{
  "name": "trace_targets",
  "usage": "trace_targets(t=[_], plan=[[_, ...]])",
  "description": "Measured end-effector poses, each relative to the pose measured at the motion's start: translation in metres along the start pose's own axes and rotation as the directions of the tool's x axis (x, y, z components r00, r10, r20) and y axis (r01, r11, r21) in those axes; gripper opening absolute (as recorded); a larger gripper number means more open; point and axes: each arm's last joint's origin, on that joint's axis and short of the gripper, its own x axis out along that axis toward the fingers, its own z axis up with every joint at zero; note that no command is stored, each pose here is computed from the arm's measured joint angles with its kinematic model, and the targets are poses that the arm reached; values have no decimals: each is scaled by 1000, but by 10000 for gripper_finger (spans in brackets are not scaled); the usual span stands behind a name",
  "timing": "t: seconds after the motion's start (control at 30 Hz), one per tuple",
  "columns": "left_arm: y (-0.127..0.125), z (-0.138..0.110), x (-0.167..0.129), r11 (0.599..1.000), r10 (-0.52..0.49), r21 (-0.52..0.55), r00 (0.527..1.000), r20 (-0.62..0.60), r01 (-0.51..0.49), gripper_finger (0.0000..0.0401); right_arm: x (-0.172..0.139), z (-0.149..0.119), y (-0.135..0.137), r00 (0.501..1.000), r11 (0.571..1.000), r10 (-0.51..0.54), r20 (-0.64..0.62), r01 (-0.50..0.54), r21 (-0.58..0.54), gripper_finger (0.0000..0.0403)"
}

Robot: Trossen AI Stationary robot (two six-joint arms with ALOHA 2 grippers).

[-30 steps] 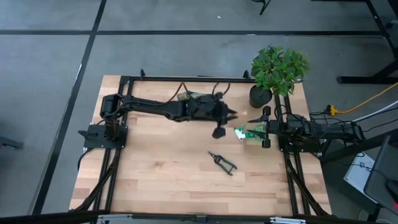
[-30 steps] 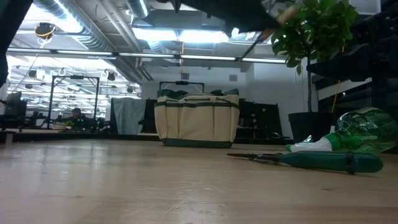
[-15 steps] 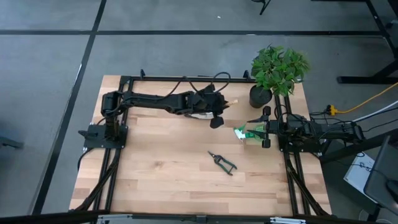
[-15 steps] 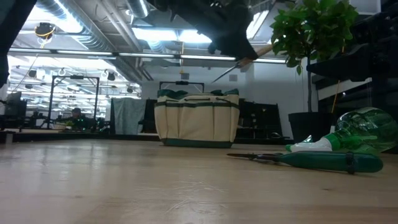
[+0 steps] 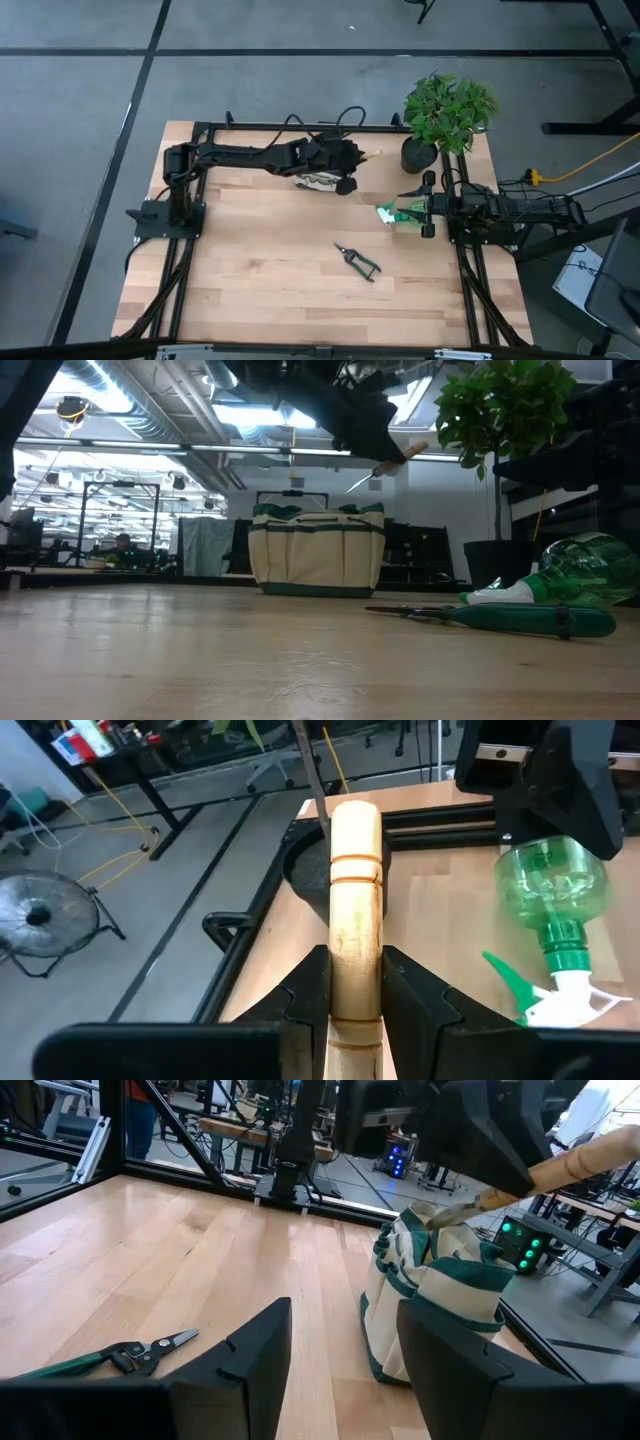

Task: Pick & Place Garden tools in Gardening bag
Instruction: Put the brown trowel into the light brown gardening bag

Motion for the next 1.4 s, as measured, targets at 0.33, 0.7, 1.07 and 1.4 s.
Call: trace_targets(t=[0.33,0.7,1.07,1.4], plan=[[14,1,3,992,-94,-79,993,66,99,64,0,0,0,1000,1000,0,0,0,0,185],[-3,-7,2,981,-157,-102,986,55,162,63,0,0,0,1000,1000,0,0,0,0,185],[-6,-18,3,984,-151,-91,987,62,156,63,0,0,0,1000,1000,0,0,0,0,185],[13,-6,-9,992,-112,-52,987,112,118,65,0,0,0,1000,1000,1,0,-1,0,185]])
